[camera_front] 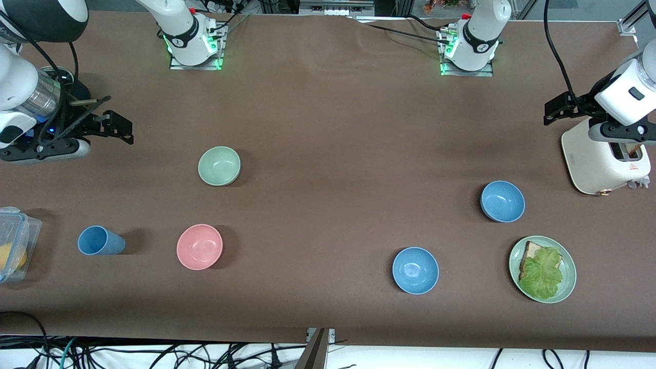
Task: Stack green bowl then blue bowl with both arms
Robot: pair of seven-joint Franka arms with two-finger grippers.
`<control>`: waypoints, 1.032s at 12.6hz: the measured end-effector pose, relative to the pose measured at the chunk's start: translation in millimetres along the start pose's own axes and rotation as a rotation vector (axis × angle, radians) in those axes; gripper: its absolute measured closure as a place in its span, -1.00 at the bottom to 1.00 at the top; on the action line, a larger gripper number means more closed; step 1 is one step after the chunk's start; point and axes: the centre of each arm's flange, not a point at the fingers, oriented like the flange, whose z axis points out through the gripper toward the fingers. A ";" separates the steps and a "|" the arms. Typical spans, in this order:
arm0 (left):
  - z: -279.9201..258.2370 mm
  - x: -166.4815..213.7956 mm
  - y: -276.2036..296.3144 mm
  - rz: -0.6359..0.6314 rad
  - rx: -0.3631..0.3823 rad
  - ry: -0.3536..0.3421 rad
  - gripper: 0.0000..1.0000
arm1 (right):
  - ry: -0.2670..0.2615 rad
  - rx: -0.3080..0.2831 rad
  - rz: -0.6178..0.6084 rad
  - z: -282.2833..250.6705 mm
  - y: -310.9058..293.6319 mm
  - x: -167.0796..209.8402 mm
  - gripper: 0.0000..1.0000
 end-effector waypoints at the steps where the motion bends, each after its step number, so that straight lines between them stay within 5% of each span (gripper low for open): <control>1: -0.2 0.0 0.0 0.000 0.000 0.000 -1.00 | -0.001 0.000 0.001 0.4 0.0 0.0 -1.00; 13: -0.2 -0.1 0.0 0.000 0.000 0.000 -1.00 | -0.008 -0.001 0.014 3.2 6.7 0.6 -1.00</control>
